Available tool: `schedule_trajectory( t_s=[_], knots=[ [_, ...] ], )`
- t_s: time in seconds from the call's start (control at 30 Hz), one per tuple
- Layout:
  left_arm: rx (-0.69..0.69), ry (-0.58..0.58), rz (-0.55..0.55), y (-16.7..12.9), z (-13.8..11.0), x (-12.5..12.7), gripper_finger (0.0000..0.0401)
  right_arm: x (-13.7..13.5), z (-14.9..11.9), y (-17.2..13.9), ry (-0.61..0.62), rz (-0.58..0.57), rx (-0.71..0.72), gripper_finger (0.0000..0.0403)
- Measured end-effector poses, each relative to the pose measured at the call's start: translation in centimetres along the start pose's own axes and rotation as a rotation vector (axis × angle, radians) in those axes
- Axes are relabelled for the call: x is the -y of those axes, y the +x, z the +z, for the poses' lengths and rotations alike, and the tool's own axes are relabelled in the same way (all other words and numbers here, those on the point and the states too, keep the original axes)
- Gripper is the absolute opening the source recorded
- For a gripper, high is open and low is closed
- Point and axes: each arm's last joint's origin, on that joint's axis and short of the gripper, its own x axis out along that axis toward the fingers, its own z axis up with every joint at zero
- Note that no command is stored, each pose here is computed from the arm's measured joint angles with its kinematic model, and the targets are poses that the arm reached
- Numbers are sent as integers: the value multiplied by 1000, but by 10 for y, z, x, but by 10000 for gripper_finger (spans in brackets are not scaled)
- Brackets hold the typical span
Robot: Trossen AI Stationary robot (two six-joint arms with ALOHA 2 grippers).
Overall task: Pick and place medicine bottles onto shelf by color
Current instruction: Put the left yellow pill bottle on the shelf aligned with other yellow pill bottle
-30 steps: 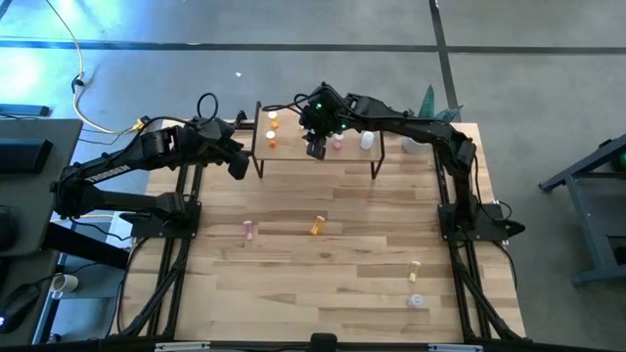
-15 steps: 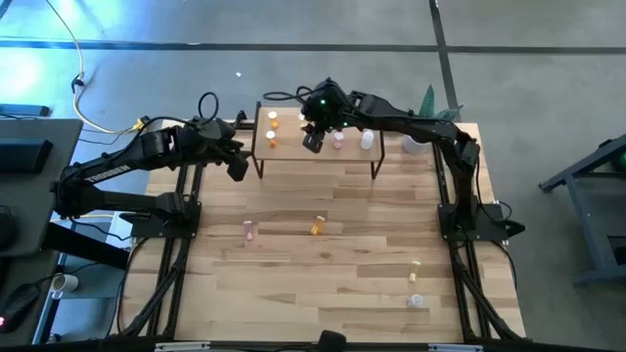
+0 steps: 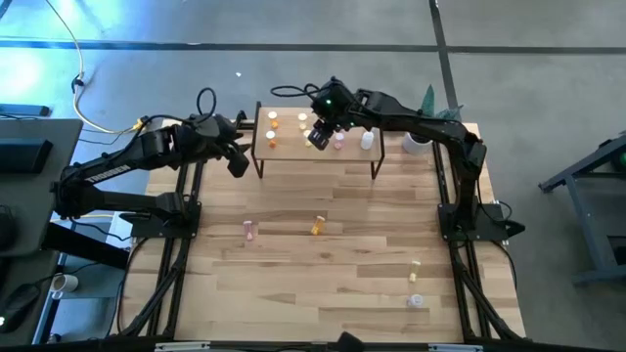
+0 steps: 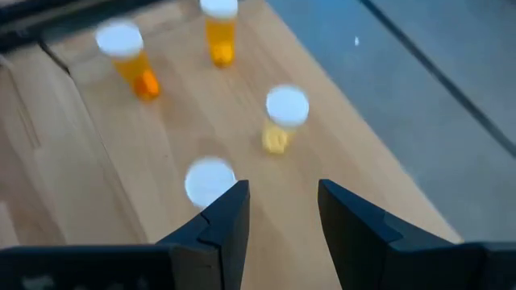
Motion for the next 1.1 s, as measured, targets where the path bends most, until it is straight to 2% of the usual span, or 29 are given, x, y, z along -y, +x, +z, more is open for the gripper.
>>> schedule_trajectory(
  t_s=[0.23, 0.47, 0.8, 1.1],
  knots=[
    [4, 19, 4, 0, 0, 0, 177, -3, -5, 8, 35, 0, -37, 140],
    [3, 19, 10, 0, 0, 0, 177, -7, -12, 22, 51, -57, -88, 140],
    [2, 20, 11, 0, 0, 0, 177, -12, -20, 41, 79, -52, -154, 140],
    [3, 45, 11, 0, 0, -1, 177, -15, -20, 42, 80, -44, -145, 140]
  ],
)
